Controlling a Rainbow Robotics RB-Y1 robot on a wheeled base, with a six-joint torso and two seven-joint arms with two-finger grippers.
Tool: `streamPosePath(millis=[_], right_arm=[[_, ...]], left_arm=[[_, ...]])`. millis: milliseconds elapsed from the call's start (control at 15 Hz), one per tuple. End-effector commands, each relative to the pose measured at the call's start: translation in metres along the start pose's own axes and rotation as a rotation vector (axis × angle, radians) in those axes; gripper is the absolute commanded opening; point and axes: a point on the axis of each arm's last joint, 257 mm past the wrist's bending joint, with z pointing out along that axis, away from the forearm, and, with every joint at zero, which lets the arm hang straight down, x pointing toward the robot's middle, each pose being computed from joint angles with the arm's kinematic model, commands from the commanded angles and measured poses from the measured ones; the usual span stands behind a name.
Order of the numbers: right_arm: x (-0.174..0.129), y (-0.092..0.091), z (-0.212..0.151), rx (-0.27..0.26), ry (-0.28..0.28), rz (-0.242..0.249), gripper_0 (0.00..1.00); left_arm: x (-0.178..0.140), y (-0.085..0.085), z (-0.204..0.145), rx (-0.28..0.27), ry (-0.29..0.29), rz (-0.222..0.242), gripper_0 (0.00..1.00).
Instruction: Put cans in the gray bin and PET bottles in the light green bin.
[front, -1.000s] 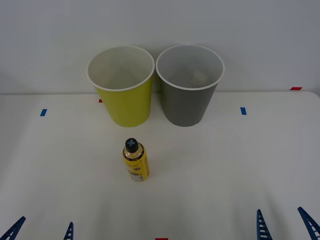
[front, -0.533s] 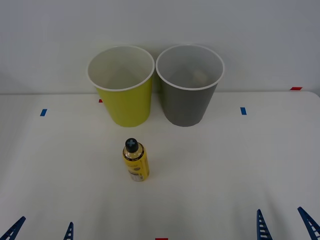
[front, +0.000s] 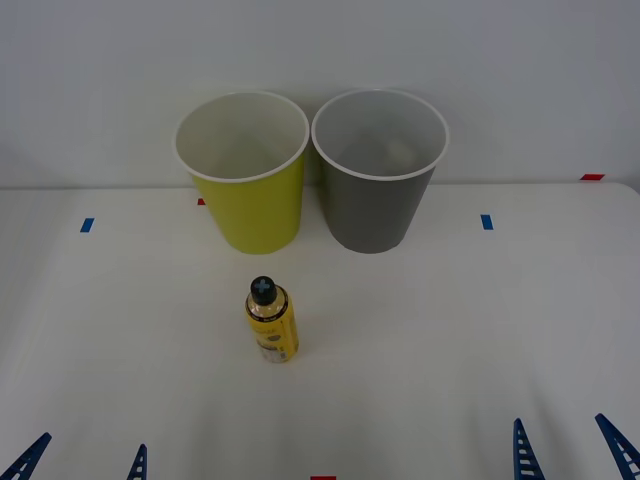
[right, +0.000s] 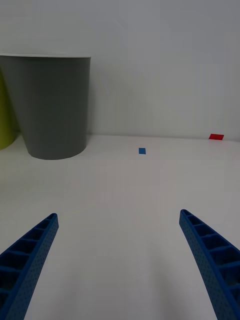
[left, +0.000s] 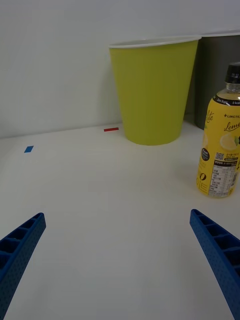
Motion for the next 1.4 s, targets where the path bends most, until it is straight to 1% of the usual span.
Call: streamPosePath(millis=[67, 1067, 1133, 1200, 1267, 1333, 1400], right_arm=[[0.000, 0.000, 0.000, 0.000, 0.000, 0.000, 0.82], [0.000, 0.000, 0.000, 0.000, 0.000, 0.000, 0.82], [0.000, 0.000, 0.000, 0.000, 0.000, 0.000, 0.82], [0.000, 0.000, 0.000, 0.000, 0.000, 0.000, 0.82], [0.000, 0.000, 0.000, 0.000, 0.000, 0.000, 0.82], [0.000, 0.000, 0.000, 0.000, 0.000, 0.000, 0.82], [0.000, 0.000, 0.000, 0.000, 0.000, 0.000, 0.82]], left_arm=[[0.000, 0.000, 0.000, 0.000, 0.000, 0.000, 1.00], [0.000, 0.000, 0.000, 0.000, 0.000, 0.000, 1.00], [0.019, -0.003, -0.003, 0.007, 0.041, -0.005, 1.00], [0.020, -0.001, -0.006, 0.030, 0.037, 0.020, 1.00], [0.012, 0.001, -0.007, 0.047, 0.007, 0.029, 1.00], [0.008, 0.005, -0.007, 0.050, -0.006, 0.050, 1.00], [0.004, 0.002, -0.001, 0.079, -0.022, 0.086, 1.00]])
